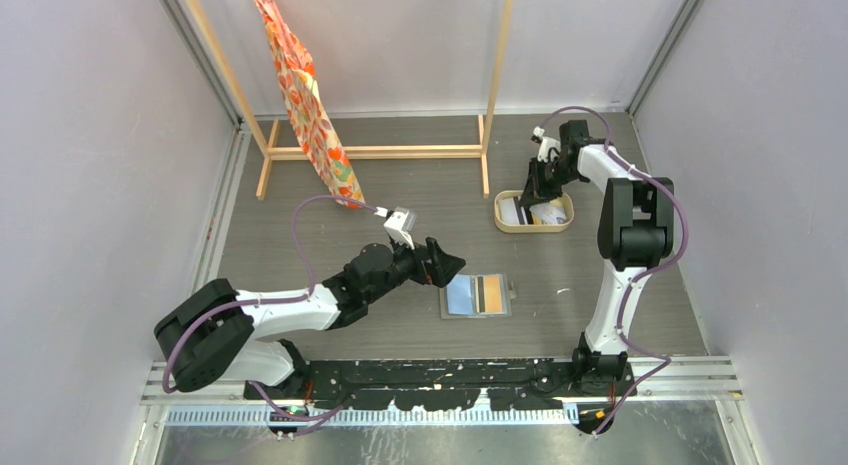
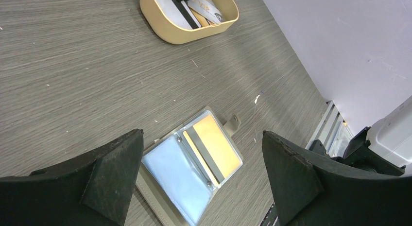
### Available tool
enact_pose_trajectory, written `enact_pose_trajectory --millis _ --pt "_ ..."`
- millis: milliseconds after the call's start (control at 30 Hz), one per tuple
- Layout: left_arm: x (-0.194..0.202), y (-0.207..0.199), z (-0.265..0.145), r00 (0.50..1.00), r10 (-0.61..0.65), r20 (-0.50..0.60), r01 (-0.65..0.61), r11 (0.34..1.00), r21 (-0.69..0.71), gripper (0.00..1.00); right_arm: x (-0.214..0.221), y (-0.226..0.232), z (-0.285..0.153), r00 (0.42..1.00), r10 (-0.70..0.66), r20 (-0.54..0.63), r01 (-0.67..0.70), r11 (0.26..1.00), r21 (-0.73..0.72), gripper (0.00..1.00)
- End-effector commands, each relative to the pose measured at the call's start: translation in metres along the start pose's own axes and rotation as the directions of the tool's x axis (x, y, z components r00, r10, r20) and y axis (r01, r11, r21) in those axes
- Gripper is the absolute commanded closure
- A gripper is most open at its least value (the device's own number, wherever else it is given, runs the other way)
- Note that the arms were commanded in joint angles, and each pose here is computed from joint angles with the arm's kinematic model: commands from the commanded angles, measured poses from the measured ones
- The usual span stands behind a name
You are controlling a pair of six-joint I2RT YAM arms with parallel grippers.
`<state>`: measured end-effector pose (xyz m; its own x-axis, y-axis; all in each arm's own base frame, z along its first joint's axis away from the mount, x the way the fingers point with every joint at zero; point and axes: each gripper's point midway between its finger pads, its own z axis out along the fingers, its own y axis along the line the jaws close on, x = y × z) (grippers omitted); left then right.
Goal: Put the credit cards into the card holder
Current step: Pick up the credit card from the storage box.
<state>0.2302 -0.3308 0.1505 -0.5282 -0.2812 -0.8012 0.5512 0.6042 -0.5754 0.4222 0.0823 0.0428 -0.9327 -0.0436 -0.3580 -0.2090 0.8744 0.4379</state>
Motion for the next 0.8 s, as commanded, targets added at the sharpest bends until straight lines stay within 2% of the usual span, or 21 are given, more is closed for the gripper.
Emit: enact_pose_trajectory --millis 0,767 --pt "-0.013 -0.005 0.001 0.998 -0.007 0.056 0.006 1.000 0.017 0.07 -0.010 0.006 -0.019 0.998 -0.042 0.046 0.041 0.999 0.015 0.99" --pt "-0.013 -0.006 0.000 0.998 -0.007 0.059 0.005 1.000 0.026 0.07 -0.021 0.023 -0.058 0.988 -0.008 0.152 0.033 0.986 -0.161 0.99"
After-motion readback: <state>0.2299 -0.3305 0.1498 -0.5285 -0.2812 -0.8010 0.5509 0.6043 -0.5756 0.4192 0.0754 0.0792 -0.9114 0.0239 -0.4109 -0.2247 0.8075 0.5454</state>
